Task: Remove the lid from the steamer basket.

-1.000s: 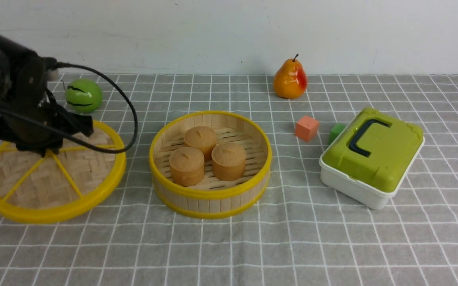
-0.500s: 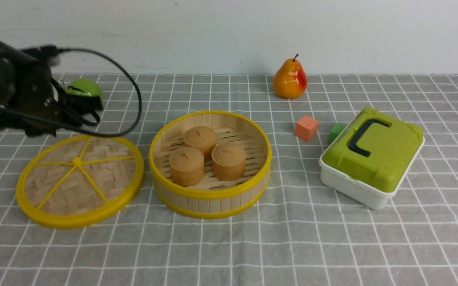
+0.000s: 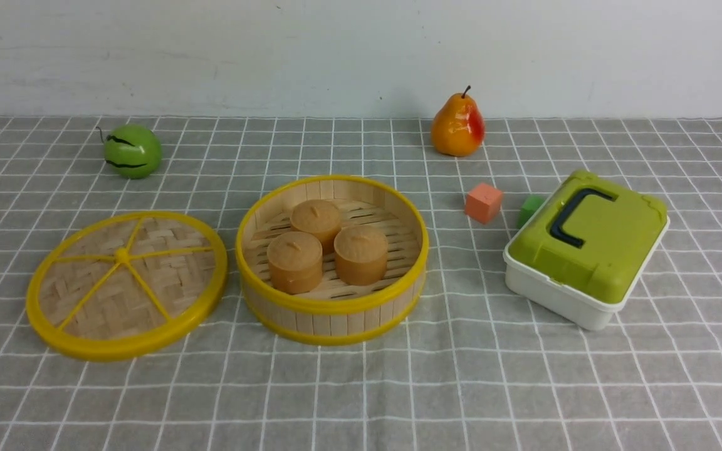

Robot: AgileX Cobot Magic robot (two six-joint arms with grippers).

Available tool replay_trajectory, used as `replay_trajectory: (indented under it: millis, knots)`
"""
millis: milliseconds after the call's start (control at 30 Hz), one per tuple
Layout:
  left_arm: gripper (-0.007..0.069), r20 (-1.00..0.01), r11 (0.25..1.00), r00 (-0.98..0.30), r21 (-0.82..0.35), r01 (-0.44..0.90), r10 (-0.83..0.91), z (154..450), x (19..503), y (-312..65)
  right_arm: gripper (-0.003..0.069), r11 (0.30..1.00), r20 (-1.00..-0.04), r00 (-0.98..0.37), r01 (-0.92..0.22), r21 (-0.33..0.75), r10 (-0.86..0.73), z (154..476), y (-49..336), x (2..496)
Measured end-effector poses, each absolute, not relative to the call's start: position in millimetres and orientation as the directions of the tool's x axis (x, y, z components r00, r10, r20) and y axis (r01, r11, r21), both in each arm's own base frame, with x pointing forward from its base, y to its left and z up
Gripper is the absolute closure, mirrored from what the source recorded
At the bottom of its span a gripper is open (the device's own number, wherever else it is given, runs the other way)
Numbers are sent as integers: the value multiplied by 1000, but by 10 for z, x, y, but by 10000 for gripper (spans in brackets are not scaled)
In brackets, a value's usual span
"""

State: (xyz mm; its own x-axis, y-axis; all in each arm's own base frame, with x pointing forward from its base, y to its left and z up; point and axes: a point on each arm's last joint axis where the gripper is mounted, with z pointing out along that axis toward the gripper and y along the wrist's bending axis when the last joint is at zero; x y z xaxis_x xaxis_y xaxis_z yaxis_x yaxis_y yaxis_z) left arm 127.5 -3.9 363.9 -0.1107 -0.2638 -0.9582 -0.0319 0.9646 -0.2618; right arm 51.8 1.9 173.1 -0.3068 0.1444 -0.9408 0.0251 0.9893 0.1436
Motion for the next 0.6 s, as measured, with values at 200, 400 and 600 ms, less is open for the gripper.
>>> replay_trajectory:
  millis: [200, 400, 600]
  knots:
    - [638, -958, 959, -76, -281, 32, -278, 2977, 914, -48, 418, 989, -941, -307, 25, 144, 144, 1731, 19, 518]
    - [638, -945, 945, 109, -292, 145, -309, 2675, 579, -61, 418, 989, -941, -307, 25, 144, 144, 1731, 19, 518]
    - [638, -924, 931, 155, -324, 170, -350, 2503, 471, -52, 418, 989, -941, -307, 25, 144, 144, 1731, 19, 518]
